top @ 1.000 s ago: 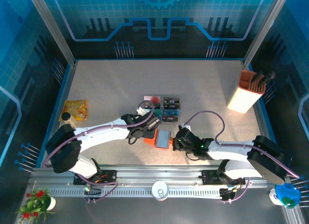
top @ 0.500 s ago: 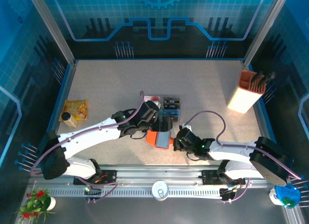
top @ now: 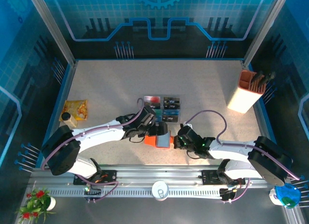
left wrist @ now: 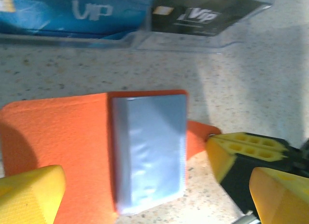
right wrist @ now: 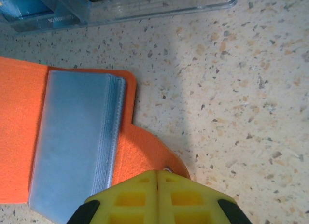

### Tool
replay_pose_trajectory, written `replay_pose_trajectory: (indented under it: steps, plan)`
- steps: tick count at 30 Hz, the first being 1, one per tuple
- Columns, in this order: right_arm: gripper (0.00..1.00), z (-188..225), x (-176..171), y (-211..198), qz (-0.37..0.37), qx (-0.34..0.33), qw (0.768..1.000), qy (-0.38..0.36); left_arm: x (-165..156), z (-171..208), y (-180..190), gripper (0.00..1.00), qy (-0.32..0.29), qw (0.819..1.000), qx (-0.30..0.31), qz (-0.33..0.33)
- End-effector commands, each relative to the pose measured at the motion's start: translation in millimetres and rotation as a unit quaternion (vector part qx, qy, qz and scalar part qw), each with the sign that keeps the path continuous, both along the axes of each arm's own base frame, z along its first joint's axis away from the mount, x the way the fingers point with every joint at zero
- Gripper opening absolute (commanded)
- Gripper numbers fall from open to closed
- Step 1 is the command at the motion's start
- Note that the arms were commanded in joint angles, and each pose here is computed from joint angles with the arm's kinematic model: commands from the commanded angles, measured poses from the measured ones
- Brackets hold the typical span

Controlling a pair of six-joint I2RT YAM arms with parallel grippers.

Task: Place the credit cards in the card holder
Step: Open the card holder at the bottom-center of the table.

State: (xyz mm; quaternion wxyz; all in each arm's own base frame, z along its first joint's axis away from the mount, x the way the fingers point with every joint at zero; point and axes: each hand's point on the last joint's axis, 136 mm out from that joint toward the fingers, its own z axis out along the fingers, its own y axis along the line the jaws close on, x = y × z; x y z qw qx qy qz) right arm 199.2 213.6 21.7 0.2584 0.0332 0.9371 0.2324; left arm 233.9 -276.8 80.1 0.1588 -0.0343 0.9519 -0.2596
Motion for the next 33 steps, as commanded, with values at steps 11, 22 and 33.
replay_pose_trajectory:
  steps: [11, 22, 33]
  plan:
    - [0.07, 6, 0, 2, 0.009, 0.021, 1.000, 0.000, -11, -30, 14, 0.97, 0.002, 0.998, 0.047, -0.049]
    - [0.08, 49, 12, 8, 0.024, 0.048, 0.998, -0.029, -19, -41, 25, 0.95, 0.000, 0.996, 0.066, -0.058]
    - [0.07, 67, 23, 31, 0.051, 0.058, 0.996, -0.036, -18, -43, 31, 0.95, -0.009, 0.995, 0.082, -0.057]
